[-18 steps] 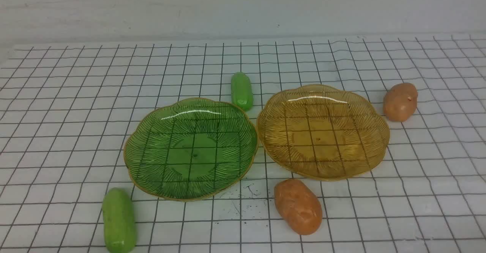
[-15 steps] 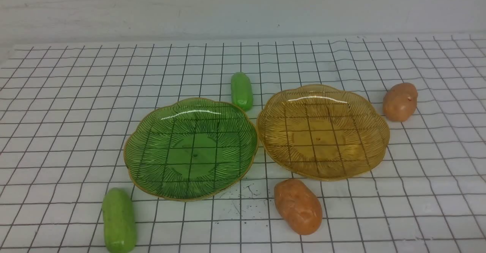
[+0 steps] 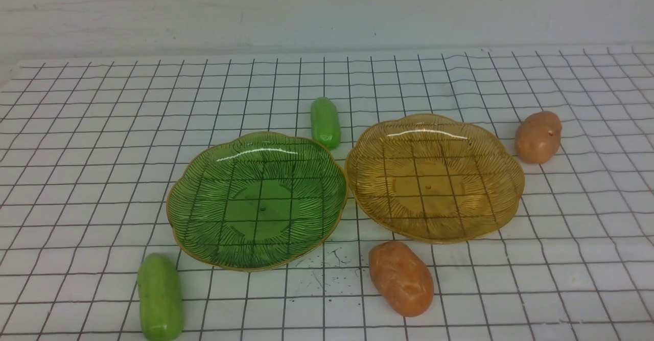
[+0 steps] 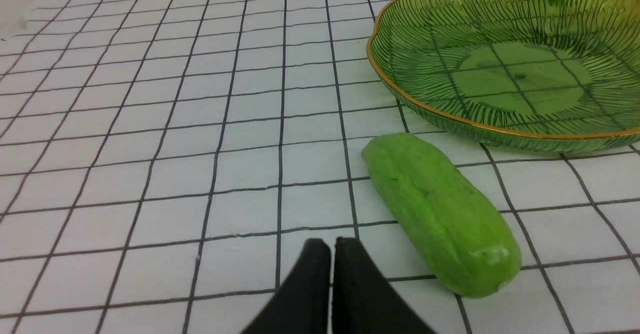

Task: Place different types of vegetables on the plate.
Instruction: 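Put the green cucumber next to the left plate into that plate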

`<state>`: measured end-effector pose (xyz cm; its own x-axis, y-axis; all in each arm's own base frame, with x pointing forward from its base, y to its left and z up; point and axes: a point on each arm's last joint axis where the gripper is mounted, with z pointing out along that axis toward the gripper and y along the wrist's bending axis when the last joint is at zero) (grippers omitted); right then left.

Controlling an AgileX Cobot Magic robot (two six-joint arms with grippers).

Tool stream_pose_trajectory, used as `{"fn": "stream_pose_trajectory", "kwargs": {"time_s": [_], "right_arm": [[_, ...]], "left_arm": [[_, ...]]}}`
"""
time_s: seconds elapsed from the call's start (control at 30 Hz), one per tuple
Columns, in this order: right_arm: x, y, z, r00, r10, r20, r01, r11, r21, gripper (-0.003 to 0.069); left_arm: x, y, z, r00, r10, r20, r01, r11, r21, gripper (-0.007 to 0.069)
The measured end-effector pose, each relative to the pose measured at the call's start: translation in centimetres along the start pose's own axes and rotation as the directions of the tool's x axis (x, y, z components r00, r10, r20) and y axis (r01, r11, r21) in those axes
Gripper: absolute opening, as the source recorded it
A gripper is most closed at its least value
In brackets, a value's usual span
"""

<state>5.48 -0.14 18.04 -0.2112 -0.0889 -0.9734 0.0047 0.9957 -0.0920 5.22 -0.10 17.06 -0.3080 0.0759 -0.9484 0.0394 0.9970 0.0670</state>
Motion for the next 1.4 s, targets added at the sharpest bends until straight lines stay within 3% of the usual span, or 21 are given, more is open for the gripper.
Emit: {"fn": "stream_pose_trajectory", "kwargs": {"time_s": [0.33, 0.43, 0.47, 0.57, 0.6, 0.63, 0.7, 0.83, 0.93, 1.03, 1.1, 1.13, 1.17, 1.23, 1.33, 1.4], "right_arm": [[0.0, 0.0, 0.0, 1.000, 0.000, 0.000, 0.000, 1.000, 0.000, -0.0015], [0.0, 0.0, 0.0, 1.000, -0.001, 0.000, 0.001, 1.000, 0.000, -0.0015], [0.0, 0.0, 0.0, 1.000, -0.001, 0.000, 0.001, 1.000, 0.000, -0.0015], [0.0, 0.0, 0.0, 1.000, -0.001, 0.000, 0.001, 1.000, 0.000, -0.0015], [0.0, 0.0, 0.0, 1.000, -0.001, 0.000, 0.001, 1.000, 0.000, -0.0015], [0.0, 0.0, 0.0, 1.000, -0.001, 0.000, 0.001, 1.000, 0.000, -0.0015], [0.0, 0.0, 0.0, 1.000, -0.001, 0.000, 0.001, 1.000, 0.000, -0.0015], [0.0, 0.0, 0.0, 1.000, 0.002, 0.000, -0.002, 1.000, 0.000, -0.0015], [-0.3, 0.2, 0.0, 0.987, 0.155, 0.044, -0.154, 0.988, -0.029, -0.0015], [-1.2, 0.3, 0.0, 0.903, 0.410, 0.127, -0.402, 0.912, -0.085, -0.0015], [-1.8, 0.1, -0.2, 0.792, 0.585, 0.173, -0.570, 0.811, -0.134, -0.0015], [-1.9, 0.1, -0.2, 0.780, 0.601, 0.175, -0.585, 0.799, -0.139, -0.0015], [-2.2, -0.1, -0.2, 0.679, 0.708, 0.194, -0.686, 0.706, -0.174, -0.0015], [-2.3, -0.2, -0.3, 0.611, 0.767, 0.197, -0.742, 0.642, -0.195, -0.0015], [-2.4, -0.3, -0.3, 0.554, 0.811, 0.188, -0.784, 0.584, -0.209, -0.0015], [-2.4, -0.3, -0.3, 0.539, 0.822, 0.185, -0.794, 0.569, -0.212, -0.0015]], "left_arm": [[-0.1, 0.1, 0.0, 1.000, 0.011, 0.013, -0.010, 1.000, -0.009, -0.0008], [-0.6, 0.0, 0.0, 0.993, -0.092, 0.072, 0.091, 0.996, 0.014, -0.0008], [-1.0, -0.1, 0.0, 0.977, -0.178, 0.113, 0.175, 0.984, 0.035, -0.0008], [-1.7, -0.2, -0.1, 0.922, -0.346, 0.173, 0.335, 0.938, 0.089, -0.0008], [-2.2, -0.2, -0.3, 0.859, -0.465, 0.216, 0.446, 0.885, 0.134, -0.0008], [-2.5, -0.1, -0.3, 0.830, -0.505, 0.238, 0.482, 0.863, 0.151, -0.0008], [-3.1, 0.1, -0.5, 0.724, -0.630, 0.281, 0.595, 0.776, 0.209, -0.0008], [-3.6, 0.5, -0.8, 0.617, -0.719, 0.320, 0.674, 0.693, 0.258, -0.0008], [-4.3, 1.3, -1.2, 0.495, -0.771, 0.400, 0.723, 0.621, 0.304, -0.0008], [-4.6, 1.7, -1.4, 0.435, -0.787, 0.438, 0.741, 0.589, 0.323, -0.0008], [-4.6, 1.8, -1.5, 0.439, -0.773, 0.457, 0.732, 0.603, 0.316, -0.0008], [-4.7, 1.8, -1.5, 0.445, -0.768, 0.461, 0.728, 0.610, 0.312, -0.0008], [-4.6, 1.8, -1.5, 0.485, -0.735, 0.474, 0.704, 0.650, 0.287, -0.0008], [-4.6, 1.7, -1.4, 0.537, -0.695, 0.478, 0.672, 0.695, 0.256, -0.0008], [-4.2, 1.2, -1.1, 0.630, -0.641, 0.439, 0.619, 0.756, 0.215, -0.0008], [-4.1, 1.1, -1.0, 0.647, -0.631, 0.428, 0.609, 0.765, 0.208, -0.0008]]}}
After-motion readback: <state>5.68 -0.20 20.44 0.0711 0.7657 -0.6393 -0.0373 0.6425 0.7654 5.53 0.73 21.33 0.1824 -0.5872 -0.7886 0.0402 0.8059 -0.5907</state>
